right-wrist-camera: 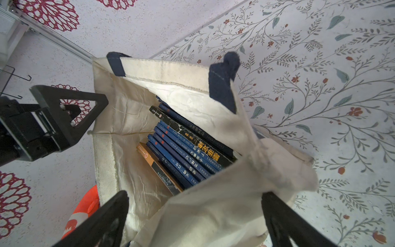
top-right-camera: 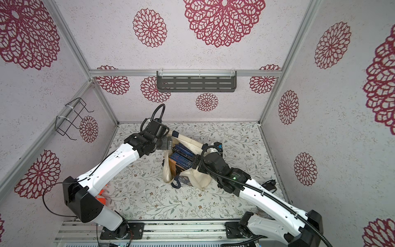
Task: Take out the books from the canvas bag
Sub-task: Adjust the canvas bag at the center of the board.
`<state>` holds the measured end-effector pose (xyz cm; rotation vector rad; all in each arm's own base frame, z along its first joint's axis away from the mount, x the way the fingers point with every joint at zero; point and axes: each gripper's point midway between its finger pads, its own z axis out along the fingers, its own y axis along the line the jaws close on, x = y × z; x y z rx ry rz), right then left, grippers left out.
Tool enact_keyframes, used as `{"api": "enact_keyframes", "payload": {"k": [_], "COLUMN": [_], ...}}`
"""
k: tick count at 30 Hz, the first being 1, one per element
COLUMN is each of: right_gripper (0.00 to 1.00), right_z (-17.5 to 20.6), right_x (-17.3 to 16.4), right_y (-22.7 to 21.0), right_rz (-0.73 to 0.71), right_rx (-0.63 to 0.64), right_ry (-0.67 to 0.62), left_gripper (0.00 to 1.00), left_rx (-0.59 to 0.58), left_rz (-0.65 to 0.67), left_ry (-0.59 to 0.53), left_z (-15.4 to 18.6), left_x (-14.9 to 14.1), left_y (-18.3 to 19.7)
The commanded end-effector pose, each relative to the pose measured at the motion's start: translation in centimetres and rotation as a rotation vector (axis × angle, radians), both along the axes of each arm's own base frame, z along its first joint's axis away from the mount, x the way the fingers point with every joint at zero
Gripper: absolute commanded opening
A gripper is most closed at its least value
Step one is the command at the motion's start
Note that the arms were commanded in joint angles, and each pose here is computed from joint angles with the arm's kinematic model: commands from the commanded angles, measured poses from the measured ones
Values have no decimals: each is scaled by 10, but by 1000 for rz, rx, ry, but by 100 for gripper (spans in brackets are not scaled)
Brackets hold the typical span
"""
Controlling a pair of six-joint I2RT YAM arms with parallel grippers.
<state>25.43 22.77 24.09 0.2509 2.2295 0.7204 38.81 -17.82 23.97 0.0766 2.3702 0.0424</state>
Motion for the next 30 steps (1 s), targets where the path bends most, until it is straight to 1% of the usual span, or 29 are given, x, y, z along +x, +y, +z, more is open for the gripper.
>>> {"api": "enact_keyframes", "payload": {"k": [1,4,7,9,11,13,15,19,20,23,26,28,29,30], "right_gripper": [99,99,99,99,99,99,99,99,99,99,99,99,99,99], "right_z": [0,-6,-10,-11,-16,-18,-13,4,6,7,3,1,-1,-2], "right_x": [7,9,11,12,12,12,11,9,7,4,3,2,1,0], "right_y": [2,5,3,0,-4,-5,-7,-13,-14,-16,-17,-12,-8,-5], "right_rz": [-40,-39,-53,-61,-75,-80,-85,-107,-111,-137,-165,-166,-159,-158], "right_rx": [12,-1,-23,-45,-66,-69,-67,-34,-26,-23,-63,-67,-63,-60], "right_ry": [-8,8,9,8,13,22,18,2,9,60,123,165,186,202], "left_gripper": [100,95,88,81,75,73,71,56,55,40,27,11,5,2], "left_rx": [7,-5,8,17,23,24,28,25,25,24,22,22,24,25], "left_rz": [27,32,40,40,40,37,35,33,35,35,36,38,41,42], "left_ry": [-17,-8,3,6,13,18,22,36,39,42,44,49,49,49], "left_z": [4,-3,-9,-12,-16,-18,-21,-26,-27,-30,-32,-32,-32,-32], "left_x": [8,12,15,16,17,19,19,19,18,17,16,15,15,15], "left_y": [4,5,7,8,8,7,6,6,6,7,7,7,8,9]}}
